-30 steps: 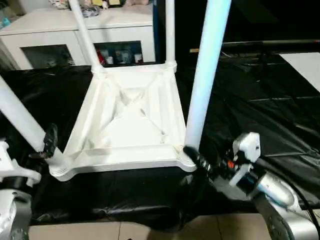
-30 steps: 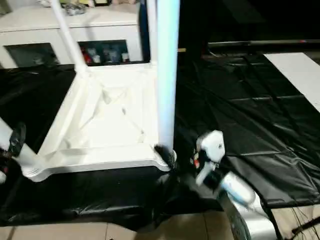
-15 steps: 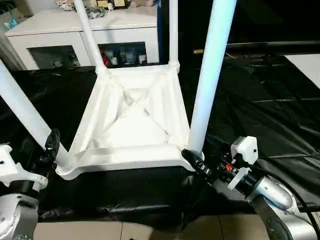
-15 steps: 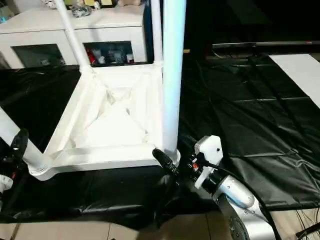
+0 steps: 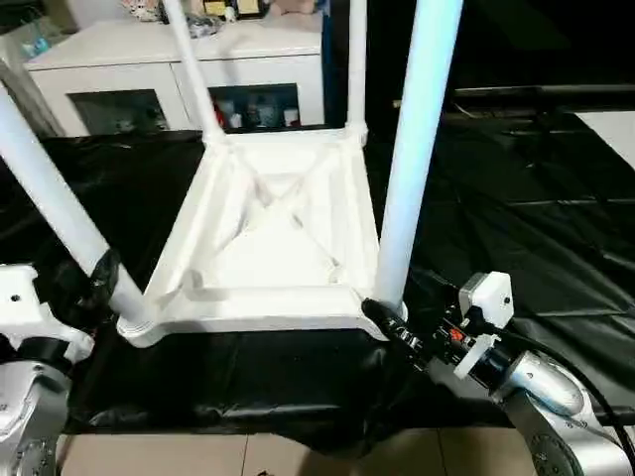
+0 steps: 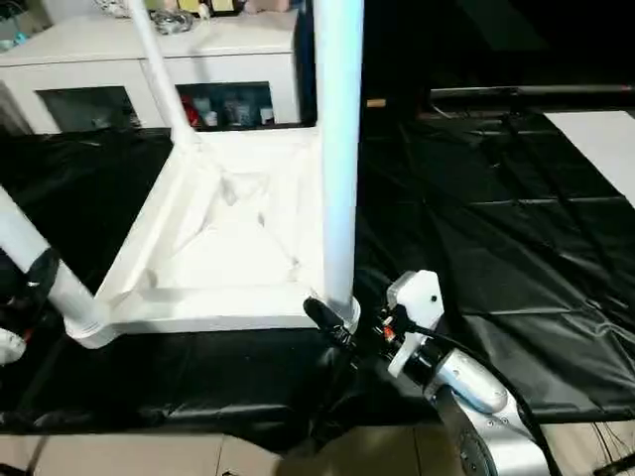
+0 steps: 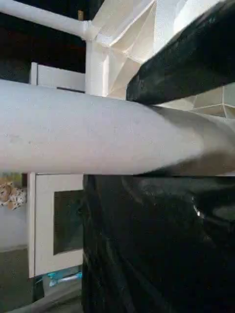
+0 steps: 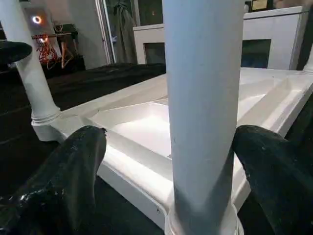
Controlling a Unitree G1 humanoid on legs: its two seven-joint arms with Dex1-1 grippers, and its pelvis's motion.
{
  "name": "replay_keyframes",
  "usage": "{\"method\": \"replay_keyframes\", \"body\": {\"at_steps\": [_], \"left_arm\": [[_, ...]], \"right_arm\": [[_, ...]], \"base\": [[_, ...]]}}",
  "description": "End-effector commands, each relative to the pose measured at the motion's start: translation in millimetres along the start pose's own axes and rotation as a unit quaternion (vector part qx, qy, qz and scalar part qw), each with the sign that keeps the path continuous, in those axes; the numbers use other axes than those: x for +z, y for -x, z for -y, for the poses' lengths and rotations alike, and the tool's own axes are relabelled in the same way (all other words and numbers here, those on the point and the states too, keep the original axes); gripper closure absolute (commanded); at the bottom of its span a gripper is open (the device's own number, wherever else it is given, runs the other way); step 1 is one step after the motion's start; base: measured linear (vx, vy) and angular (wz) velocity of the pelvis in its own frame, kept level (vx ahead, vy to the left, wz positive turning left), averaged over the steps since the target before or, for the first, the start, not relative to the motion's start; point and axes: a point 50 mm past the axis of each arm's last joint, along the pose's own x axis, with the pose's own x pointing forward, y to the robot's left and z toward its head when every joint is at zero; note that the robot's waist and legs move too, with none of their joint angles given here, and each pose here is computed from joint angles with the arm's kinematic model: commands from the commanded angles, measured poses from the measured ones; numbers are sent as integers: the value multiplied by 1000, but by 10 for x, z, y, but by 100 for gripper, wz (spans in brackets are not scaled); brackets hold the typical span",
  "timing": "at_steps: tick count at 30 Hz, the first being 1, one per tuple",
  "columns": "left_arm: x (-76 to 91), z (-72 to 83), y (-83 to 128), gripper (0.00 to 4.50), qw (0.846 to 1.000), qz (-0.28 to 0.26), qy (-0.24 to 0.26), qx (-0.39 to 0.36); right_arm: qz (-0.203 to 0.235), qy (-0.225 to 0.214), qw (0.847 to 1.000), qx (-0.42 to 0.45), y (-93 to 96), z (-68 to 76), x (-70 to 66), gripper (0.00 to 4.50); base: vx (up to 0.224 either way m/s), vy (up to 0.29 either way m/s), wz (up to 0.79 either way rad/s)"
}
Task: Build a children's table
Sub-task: Flip table
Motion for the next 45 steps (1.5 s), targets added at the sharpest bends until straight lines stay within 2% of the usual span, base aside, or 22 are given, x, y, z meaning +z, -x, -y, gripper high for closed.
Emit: {"method": "replay_keyframes", "body": {"at_steps": [1, 2, 5, 12, 13, 16, 19, 22, 24, 29, 33, 36, 37, 40, 45], "left_arm": [[-59, 89, -54, 182, 999, -21, 4, -32], [-60, 95, -59, 159, 999, -22, 5, -34], [-85, 116, -76, 144, 999, -31, -1, -42], [-99, 139, -157, 144, 997, -37, 5, -66], [-93, 127, -174, 172, 997, -35, 9, -63], [-96, 115, -179, 186, 998, -36, 16, -57], [-149, 116, -154, 223, 997, -56, 27, -46], [-195, 148, -142, 230, 996, -67, 42, -43], [-232, 206, -139, 250, 994, -73, 61, -47], [-293, 369, -153, 254, 992, -69, 70, -81], [-311, 547, -176, 254, 987, -58, 40, -146], [-322, 609, -193, 255, 984, -55, 44, -161], [-325, 733, -226, 255, 979, -48, 46, -195], [-342, 844, -268, 255, 972, -44, 34, -228], [-345, 919, -305, 257, 964, -34, 22, -261]], "right_arm": [[-2, -2, 1000, 13, -2, -45, -13, 0], [-2, -2, 1000, 13, 1, -44, -13, 0], [-3, -1, 1000, 12, 14, -35, -12, 0], [-7, 1, 1000, 11, 30, -11, -17, 0], [-7, 1, 1000, 12, 30, -9, -17, 0], [-7, 1, 1000, 12, 34, -10, -17, 0], [-9, 2, 1000, 13, 59, -14, -23, 0], [-11, 3, 1000, 11, 71, -5, -33, 0], [-13, 4, 1000, 8, 78, 8, -34, 0], [-17, 6, 1000, 3, 127, 37, -32, 0], [-16, 7, 1000, -22, 205, 98, -20, 0], [-19, 12, 999, -29, 230, 118, -16, 0], [-17, 19, 999, -45, 261, 169, 9, 0], [-11, 17, 998, -58, 282, 209, 34, 0], [-22, 9, 999, -34, 280, 141, -8, 0]], "base": [[0, 0, 0], [0, 0, 0], [0, 0, 0], [0, 0, 0], [0, 0, 0], [0, 0, 0], [0, 0, 0], [0, 0, 0], [0, 0, 0], [0, 0, 0], [0, 0, 0], [0, 0, 0], [0, 0, 0], [0, 0, 0], [0, 0, 0]]}}
